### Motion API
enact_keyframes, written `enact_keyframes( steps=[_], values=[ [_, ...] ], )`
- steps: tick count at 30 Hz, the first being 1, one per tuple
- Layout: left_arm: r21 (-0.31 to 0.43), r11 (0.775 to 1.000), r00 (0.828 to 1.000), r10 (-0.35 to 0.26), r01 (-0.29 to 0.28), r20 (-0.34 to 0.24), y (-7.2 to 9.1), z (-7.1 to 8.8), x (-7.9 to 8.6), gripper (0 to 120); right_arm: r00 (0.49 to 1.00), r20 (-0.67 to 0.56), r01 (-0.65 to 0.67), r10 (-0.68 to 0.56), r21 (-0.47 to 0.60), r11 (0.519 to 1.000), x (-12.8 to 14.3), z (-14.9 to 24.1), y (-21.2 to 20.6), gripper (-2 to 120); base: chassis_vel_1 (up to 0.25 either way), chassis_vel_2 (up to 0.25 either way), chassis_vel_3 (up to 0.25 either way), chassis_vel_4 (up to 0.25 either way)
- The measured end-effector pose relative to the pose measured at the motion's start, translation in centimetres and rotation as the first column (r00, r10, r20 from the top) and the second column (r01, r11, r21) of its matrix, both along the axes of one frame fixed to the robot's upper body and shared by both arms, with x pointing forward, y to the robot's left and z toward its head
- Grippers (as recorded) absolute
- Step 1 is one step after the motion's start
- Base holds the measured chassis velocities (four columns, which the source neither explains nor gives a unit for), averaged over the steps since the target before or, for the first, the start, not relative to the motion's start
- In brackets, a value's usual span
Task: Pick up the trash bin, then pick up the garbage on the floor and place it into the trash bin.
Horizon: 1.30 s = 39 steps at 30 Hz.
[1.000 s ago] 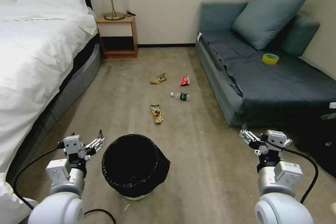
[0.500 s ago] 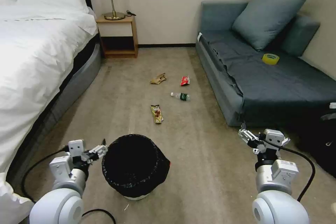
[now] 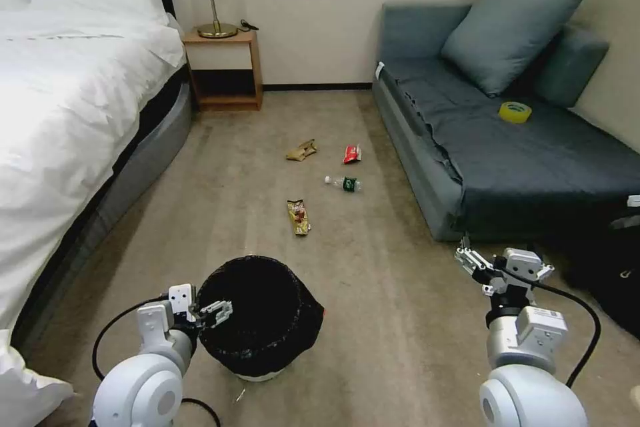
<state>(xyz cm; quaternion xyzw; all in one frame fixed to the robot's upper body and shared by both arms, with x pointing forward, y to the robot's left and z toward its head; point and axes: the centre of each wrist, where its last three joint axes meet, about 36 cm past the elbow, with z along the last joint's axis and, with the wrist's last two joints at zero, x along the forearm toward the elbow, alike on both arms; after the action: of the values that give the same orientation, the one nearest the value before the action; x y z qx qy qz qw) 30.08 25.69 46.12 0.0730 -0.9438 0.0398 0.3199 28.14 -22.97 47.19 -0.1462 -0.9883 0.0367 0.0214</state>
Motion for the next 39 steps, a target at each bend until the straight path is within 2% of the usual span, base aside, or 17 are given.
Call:
enact_keyframes(
  steps=[4,9,16,23,28,30,32,35,36,39],
  values=[
    [0.009,1.0,1.0,0.008,-0.008,0.017,0.3,0.6,-0.2,100,1.0,0.001,0.004,-0.004,-0.002,1.0,0.0,-0.2,0.0,100,0.0,0.0,0.0,0.0],
    [0.014,1.0,0.999,0.026,-0.026,-0.02,1.0,-1.0,0.7,100,1.0,0.004,0.005,-0.005,0.001,1.0,0.1,-0.3,0.1,100,0.0,0.0,0.0,0.0],
    [-0.018,0.999,0.996,0.046,-0.048,-0.078,1.8,-3.5,2.2,100,1.0,0.002,0.003,-0.003,0.002,1.0,0.5,-0.5,0.2,100,0.0,0.0,0.0,0.0],
    [-0.038,0.997,0.993,0.059,-0.063,-0.107,2.1,-4.5,2.6,98,1.0,0.0,-0.003,0.003,0.004,1.0,0.9,-0.8,0.4,100,0.0,0.0,0.0,0.0],
    [-0.056,0.996,0.99,0.064,-0.071,-0.122,2.2,-5.0,2.9,88,1.0,0.002,-0.004,0.004,0.001,1.0,1.2,-0.9,0.3,100,0.0,0.0,0.0,0.0],
    [-0.069,0.995,0.989,0.065,-0.074,-0.132,2.2,-5.4,3.1,77,1.0,0.002,-0.004,0.004,0.0,1.0,1.4,-0.9,0.3,100,0.0,0.0,0.0,0.0],
    [-0.074,0.994,0.989,0.064,-0.075,-0.135,2.1,-5.5,3.2,73,1.0,0.002,-0.004,0.004,-0.001,1.0,1.4,-1.0,0.3,100,0.0,0.0,0.0,0.0],
    [-0.088,0.993,0.988,0.064,-0.077,-0.143,2.0,-5.8,3.4,58,1.0,0.003,-0.003,0.003,-0.002,1.0,1.5,-1.1,0.3,100,0.0,0.0,0.0,0.0],
    [-0.088,0.993,0.988,0.064,-0.077,-0.143,2.0,-5.8,3.4,58,1.0,0.003,-0.003,0.003,-0.002,1.0,1.5,-1.1,0.3,100,0.0,0.0,0.0,0.0],
    [-0.095,0.992,0.987,0.063,-0.078,-0.147,1.9,-6.0,3.6,45,1.0,0.004,-0.003,0.003,-0.003,1.0,1.6,-1.1,0.2,100,0.0,0.0,0.0,0.0]
  ],
)
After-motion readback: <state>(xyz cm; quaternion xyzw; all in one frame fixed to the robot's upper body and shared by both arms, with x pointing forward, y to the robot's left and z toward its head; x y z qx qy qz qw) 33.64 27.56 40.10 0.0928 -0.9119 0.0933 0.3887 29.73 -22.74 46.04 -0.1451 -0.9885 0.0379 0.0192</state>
